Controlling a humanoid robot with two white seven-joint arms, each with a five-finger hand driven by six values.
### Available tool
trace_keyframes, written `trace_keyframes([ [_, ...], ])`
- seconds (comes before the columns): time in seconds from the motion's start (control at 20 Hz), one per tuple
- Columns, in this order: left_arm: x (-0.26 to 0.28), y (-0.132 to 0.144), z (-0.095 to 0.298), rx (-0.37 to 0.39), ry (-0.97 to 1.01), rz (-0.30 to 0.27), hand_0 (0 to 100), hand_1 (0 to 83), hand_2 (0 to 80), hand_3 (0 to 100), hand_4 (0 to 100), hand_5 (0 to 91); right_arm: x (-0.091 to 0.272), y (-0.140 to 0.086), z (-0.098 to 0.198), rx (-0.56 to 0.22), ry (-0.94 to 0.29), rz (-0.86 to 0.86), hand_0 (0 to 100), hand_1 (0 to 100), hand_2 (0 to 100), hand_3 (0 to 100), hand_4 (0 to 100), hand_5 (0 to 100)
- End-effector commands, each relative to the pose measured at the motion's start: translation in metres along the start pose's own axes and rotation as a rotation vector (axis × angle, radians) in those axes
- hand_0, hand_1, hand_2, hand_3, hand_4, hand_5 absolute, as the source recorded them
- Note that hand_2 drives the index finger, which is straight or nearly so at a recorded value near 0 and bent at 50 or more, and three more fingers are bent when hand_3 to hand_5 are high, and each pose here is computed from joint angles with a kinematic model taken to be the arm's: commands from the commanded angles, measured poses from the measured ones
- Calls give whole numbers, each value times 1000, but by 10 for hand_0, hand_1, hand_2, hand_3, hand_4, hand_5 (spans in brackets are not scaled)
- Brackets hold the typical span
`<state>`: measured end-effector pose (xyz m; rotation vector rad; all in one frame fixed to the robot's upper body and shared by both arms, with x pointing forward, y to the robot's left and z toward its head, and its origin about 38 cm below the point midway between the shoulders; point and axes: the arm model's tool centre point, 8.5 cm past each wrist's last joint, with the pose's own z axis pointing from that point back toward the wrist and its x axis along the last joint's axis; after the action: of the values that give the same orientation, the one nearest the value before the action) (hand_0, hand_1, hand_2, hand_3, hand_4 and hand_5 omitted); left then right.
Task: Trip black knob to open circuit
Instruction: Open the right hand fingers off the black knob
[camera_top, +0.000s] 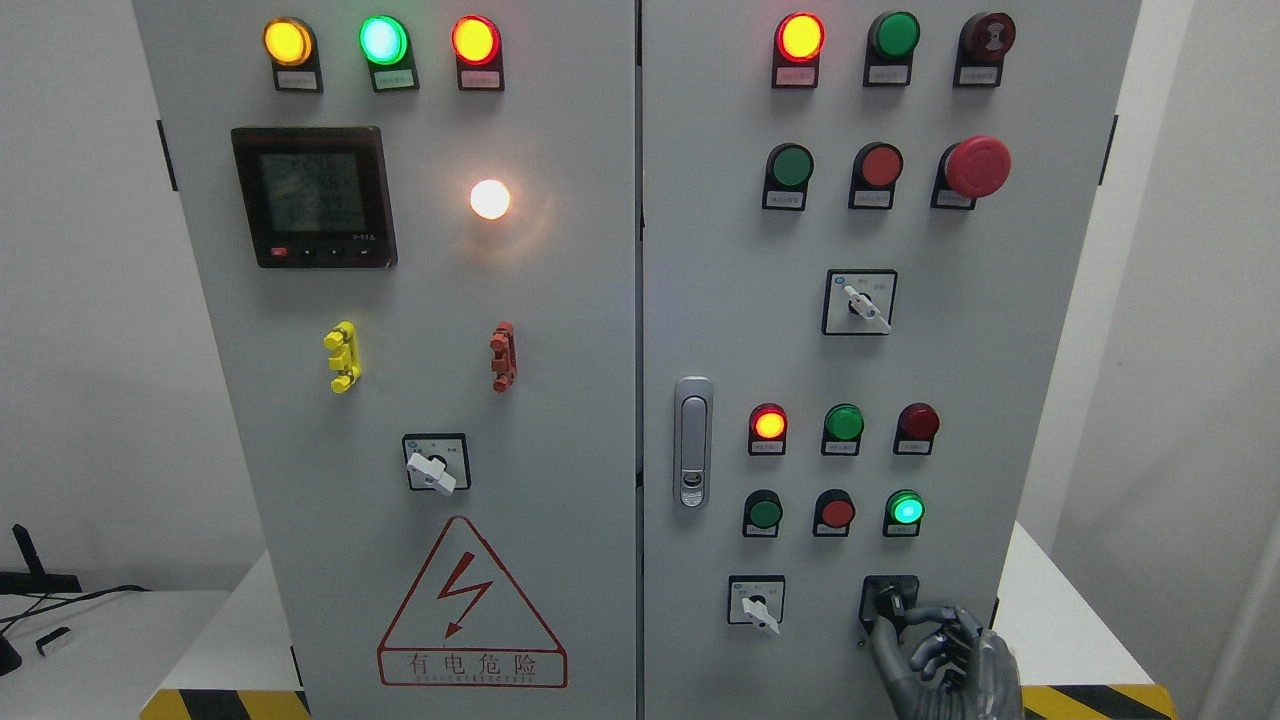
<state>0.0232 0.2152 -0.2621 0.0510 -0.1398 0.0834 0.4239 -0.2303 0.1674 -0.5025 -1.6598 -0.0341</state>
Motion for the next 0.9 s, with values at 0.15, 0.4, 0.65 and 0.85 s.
trace_keyframes([
  [0.15,0,0,0,-5,-2,-30,120,389,0,0,0,0,-1,3,1,9,0,8,346,754,481,846,889,990],
  [0.4,0,-1,0,-6,-2,-30,120,389,0,0,0,0,-1,3,1,9,0,7,300,756,486,849,889,990],
  [0.65,0,0,0,-5,0,-30,120,389,0,0,0,0,-2,2,2,9,-10,5,247,748,492,854,891,990],
  [0.85,0,-1,0,-6,0,-30,120,389,0,0,0,0,-6,-4,3,3,-12,13,245,748,492,853,890,990],
])
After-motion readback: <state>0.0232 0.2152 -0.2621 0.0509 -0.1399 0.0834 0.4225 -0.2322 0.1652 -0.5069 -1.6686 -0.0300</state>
